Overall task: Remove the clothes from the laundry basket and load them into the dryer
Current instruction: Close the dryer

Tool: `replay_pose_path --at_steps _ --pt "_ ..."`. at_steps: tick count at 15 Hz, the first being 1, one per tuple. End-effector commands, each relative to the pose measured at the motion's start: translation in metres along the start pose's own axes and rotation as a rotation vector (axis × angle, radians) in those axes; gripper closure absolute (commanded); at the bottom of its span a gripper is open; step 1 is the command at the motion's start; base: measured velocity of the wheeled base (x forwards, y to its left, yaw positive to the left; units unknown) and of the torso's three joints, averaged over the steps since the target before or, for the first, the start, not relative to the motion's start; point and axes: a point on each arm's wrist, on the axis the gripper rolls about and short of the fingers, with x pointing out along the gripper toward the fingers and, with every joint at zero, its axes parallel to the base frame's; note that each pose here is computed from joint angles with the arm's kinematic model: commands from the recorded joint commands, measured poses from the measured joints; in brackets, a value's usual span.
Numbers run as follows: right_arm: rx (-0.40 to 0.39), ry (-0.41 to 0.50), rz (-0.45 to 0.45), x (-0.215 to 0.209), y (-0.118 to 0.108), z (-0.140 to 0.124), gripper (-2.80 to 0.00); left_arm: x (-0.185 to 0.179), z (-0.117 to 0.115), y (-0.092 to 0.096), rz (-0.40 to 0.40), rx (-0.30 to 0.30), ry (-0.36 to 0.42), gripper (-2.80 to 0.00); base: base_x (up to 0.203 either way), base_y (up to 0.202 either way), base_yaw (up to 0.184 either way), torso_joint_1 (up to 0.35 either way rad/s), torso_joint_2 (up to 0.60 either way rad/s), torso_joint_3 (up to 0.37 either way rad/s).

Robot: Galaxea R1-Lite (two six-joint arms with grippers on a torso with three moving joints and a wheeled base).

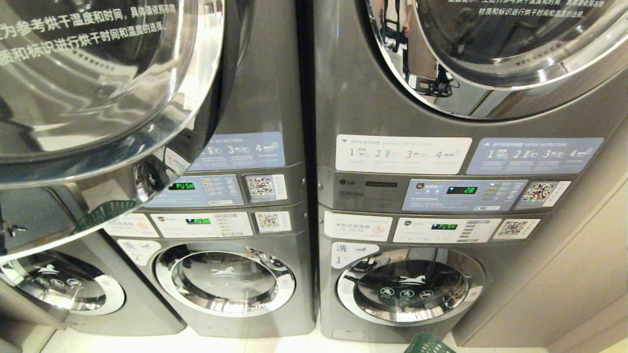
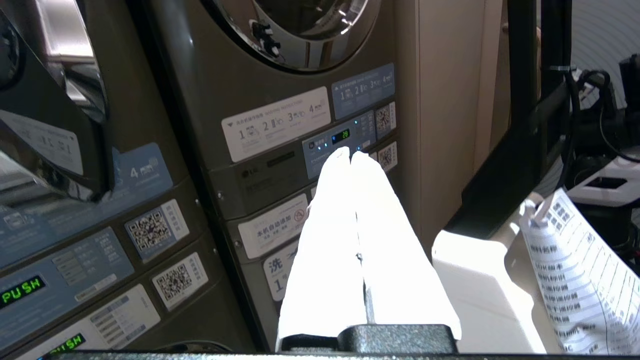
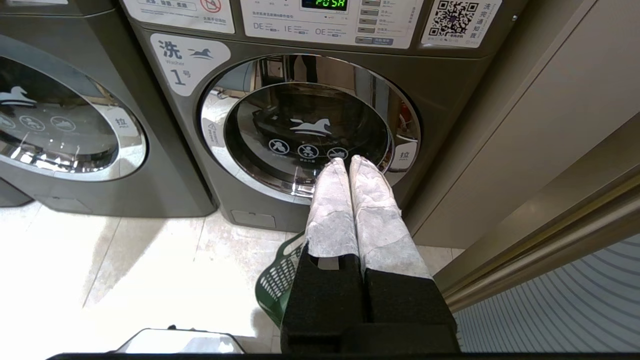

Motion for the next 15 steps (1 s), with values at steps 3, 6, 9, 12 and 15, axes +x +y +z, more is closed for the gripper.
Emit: replay_pose_path --at_steps 3,6,9,12,15 --pt "-0.001 -0.001 0.001 0.0 0.0 0.0 0.0 0.035 0.023 0.034 0.106 -0.041 0.047 0.0 0.0 0.0 0.0 0.0 0.0 0.0" --pt "-0.001 -0.001 0.001 0.0 0.0 0.0 0.0 0.065 0.033 0.069 0.28 0.001 0.012 0.0 0.0 0.0 0.0 0.0 0.0 0.0" --pt "-0.001 -0.002 0.0 0.0 0.0 0.0 0.0 0.077 0.037 0.084 0.411 0.081 0.007 0.0 0.0 0.0 0.0 0.0 0.0 0.0" --pt "-0.001 -0.001 0.001 0.0 0.0 0.0 0.0 0.076 0.037 0.088 0.56 0.094 0.01 0.0 0.0 0.0 0.0 0.0 0.0 0.0" --pt "-0.001 -0.001 0.001 0.0 0.0 0.0 0.0 0.087 0.039 0.107 0.761 0.076 0.037 0.0 0.0 0.0 0.0 0.0 0.0 0.0"
